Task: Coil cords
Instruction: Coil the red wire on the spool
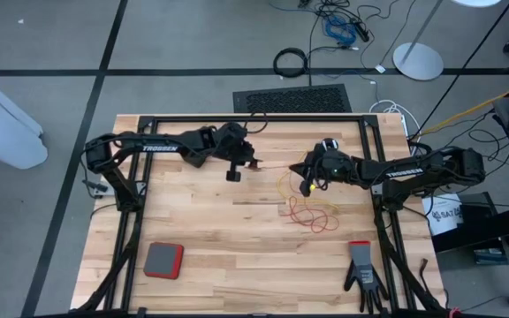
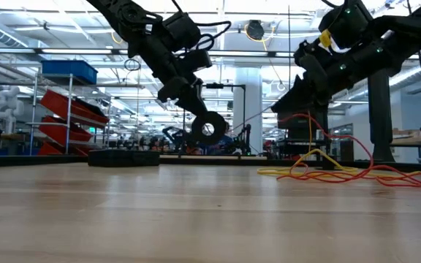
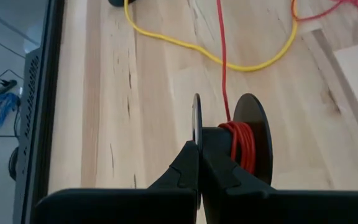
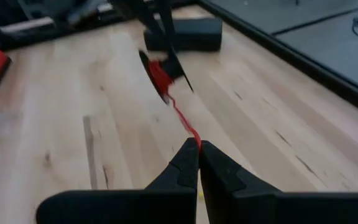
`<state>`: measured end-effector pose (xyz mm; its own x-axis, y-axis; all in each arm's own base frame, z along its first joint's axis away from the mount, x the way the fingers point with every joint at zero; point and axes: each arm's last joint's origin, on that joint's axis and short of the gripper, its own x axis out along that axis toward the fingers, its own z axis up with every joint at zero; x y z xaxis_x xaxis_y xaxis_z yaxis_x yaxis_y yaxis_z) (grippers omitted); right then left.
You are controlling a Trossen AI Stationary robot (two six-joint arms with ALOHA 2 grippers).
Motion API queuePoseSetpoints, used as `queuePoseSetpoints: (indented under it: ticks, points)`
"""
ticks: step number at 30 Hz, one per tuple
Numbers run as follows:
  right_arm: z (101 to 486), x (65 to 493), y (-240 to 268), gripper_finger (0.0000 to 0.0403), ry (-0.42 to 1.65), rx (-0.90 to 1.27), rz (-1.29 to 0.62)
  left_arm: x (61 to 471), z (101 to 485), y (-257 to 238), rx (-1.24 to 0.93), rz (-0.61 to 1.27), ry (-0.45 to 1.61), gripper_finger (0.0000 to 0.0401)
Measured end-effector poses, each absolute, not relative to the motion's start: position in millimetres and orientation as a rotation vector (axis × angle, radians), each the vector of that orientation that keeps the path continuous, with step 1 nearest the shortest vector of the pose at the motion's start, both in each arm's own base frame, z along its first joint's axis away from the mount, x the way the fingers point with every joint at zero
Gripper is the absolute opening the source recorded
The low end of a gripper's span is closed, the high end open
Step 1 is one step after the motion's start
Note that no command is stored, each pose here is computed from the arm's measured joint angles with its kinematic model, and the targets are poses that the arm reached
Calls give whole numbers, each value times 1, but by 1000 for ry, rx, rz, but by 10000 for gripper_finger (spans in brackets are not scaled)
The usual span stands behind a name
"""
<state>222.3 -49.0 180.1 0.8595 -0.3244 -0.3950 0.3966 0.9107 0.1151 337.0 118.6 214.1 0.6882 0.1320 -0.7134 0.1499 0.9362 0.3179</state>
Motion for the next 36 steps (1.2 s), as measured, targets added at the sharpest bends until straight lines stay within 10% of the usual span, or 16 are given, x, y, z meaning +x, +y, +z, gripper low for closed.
queuePoseSetpoints:
  ticks: [36]
  points:
    - [190,255,-50,0,55,173,-339,394,203,116,383,470,397,0]
